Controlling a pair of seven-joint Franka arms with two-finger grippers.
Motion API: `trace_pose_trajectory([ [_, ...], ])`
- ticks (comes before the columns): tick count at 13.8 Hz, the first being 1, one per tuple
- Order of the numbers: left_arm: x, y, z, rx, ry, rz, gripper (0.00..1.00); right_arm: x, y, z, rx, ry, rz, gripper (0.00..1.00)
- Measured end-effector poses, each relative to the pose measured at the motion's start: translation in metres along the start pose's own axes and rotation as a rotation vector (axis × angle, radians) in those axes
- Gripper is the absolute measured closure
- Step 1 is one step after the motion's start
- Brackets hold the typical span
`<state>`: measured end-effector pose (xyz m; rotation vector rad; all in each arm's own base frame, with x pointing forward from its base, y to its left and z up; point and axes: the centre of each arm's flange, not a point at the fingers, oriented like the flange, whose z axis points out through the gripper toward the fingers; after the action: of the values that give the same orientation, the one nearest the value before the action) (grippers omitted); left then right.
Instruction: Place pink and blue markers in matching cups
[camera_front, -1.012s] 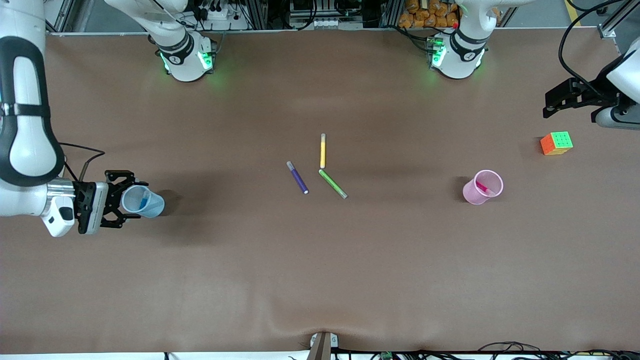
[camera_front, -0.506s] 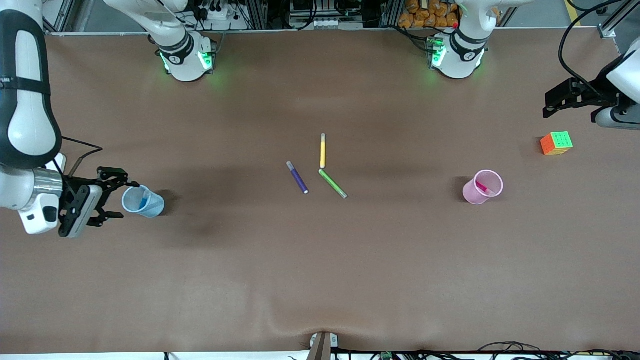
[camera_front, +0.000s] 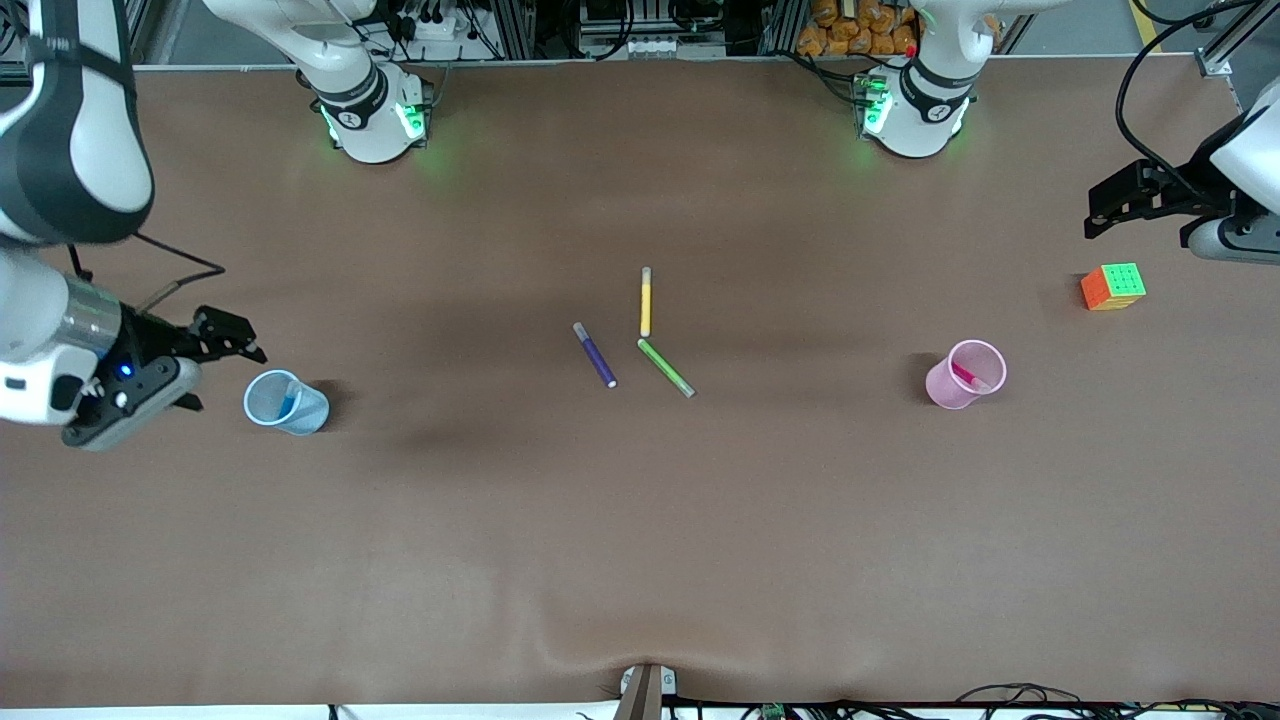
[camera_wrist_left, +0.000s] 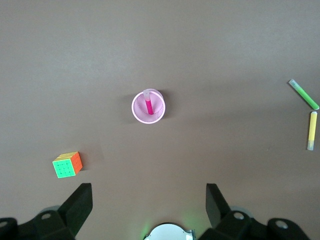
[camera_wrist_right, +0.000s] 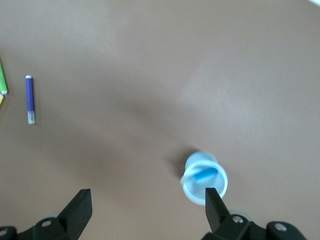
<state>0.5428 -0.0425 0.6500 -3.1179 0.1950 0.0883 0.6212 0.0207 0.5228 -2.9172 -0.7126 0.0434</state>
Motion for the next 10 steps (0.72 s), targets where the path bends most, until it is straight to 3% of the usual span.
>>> trace_pose_trajectory([
  [5, 0.0, 0.0, 0.001, 0.0, -0.001, 0.0, 0.0, -0.037, -0.009, -0.04, -0.042, -0.071, 0.381, 0.0],
  [10, 0.001, 0.0, 0.001, 0.0, -0.001, 0.0, 0.0, -0.076, -0.02, -0.09, -0.06, -0.06, 0.458, 0.0],
])
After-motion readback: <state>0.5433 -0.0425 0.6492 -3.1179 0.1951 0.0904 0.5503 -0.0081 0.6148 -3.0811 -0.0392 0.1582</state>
